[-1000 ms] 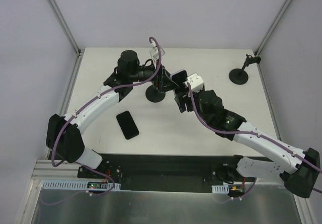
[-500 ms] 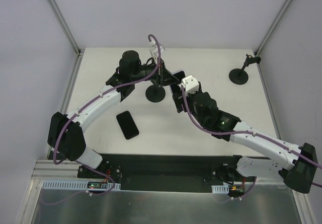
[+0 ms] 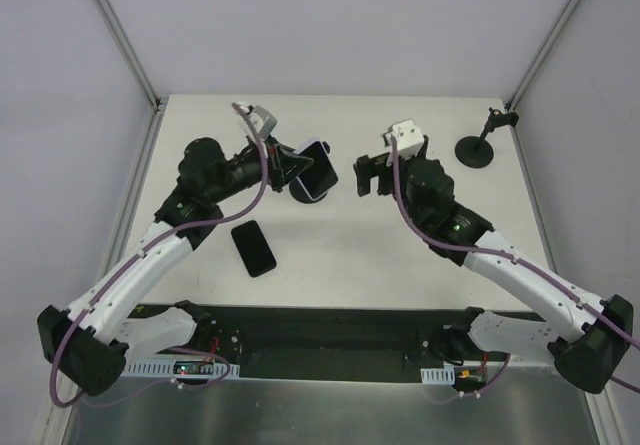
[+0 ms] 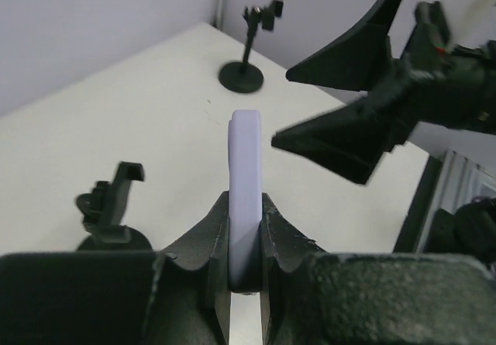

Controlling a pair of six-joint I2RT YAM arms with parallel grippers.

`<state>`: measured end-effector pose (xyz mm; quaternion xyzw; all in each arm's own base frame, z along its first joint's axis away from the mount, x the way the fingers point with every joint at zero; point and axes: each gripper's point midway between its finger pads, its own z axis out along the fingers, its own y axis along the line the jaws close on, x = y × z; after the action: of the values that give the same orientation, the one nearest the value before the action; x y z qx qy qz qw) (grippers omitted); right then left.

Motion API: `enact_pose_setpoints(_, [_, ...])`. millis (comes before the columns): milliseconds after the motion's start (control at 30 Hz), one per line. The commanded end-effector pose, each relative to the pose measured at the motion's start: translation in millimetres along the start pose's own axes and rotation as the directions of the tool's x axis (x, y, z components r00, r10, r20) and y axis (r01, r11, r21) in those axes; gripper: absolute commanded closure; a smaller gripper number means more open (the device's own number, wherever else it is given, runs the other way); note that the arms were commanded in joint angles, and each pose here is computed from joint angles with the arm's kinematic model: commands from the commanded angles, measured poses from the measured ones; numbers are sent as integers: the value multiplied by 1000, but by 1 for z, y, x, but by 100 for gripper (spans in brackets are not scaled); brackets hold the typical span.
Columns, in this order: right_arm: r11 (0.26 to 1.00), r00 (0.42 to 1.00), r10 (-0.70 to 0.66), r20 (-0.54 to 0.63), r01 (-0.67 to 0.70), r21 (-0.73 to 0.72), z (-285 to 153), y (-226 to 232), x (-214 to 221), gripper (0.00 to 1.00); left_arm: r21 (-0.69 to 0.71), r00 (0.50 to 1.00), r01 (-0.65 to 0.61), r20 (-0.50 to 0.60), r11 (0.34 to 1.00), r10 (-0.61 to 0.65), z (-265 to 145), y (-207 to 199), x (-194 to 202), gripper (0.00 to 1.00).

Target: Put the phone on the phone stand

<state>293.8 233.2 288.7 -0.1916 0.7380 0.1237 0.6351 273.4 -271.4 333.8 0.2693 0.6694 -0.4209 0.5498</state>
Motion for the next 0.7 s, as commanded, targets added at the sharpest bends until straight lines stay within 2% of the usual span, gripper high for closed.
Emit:
enact_pose_setpoints(0, [973,964,209,162,-222,65,26,-42,-70,4,-150,948,-157,254,976,191,-42,-4,-76,100])
enact_pose_setpoints(33, [966,956,229,181,-246,76,29,-51,-90,4,-161,948,-154,253,975,192,-44,-3,-77,100])
enact_pose_setpoints(67, [966,961,229,152,-244,89,43,-55,-83,4,-166,943,-171,259,971,210,-46,-5,-84,100])
enact_pose_setpoints(133, [965,960,226,165,-243,93,54,-66,-89,4,-171,937,-226,230,959,262,-41,-2,-89,100])
enact_pose_setpoints(167, [969,964,214,159,-231,93,64,-66,-81,4,-192,898,-309,265,932,352,-47,-11,-125,100])
enact_pose_setpoints(200, [973,964,207,164,-220,67,70,-65,-76,2,-218,918,-299,201,929,342,-37,3,-123,100])
enact_pose_setpoints(233, [977,962,198,186,-210,44,76,-62,-77,1,-215,914,-317,192,924,358,-34,0,-134,100])
enact_pose_setpoints(267, [981,972,188,142,-193,20,84,-57,-57,3,-205,884,-368,225,907,409,-36,-11,-161,100])
enact_pose_setpoints(367, [985,989,116,90,-103,-138,94,-34,-33,12,-162,896,-373,193,914,400,-16,-5,-154,100])
enact_pose_setpoints(400, [973,992,94,82,-74,-219,94,-22,-29,19,-160,909,-353,173,922,379,-9,1,-146,100])
enact_pose_setpoints(467, [957,996,62,67,-41,-286,98,-11,-21,26,-122,929,-329,139,936,344,-2,3,-126,100])
enact_pose_setpoints(567, [919,997,70,39,-49,-392,105,10,-11,40,-140,939,-315,100,939,330,0,13,-111,100])
enact_pose_setpoints(667, [873,997,75,5,-63,-484,114,28,-3,48,-188,933,-327,91,926,348,-6,21,-109,100])
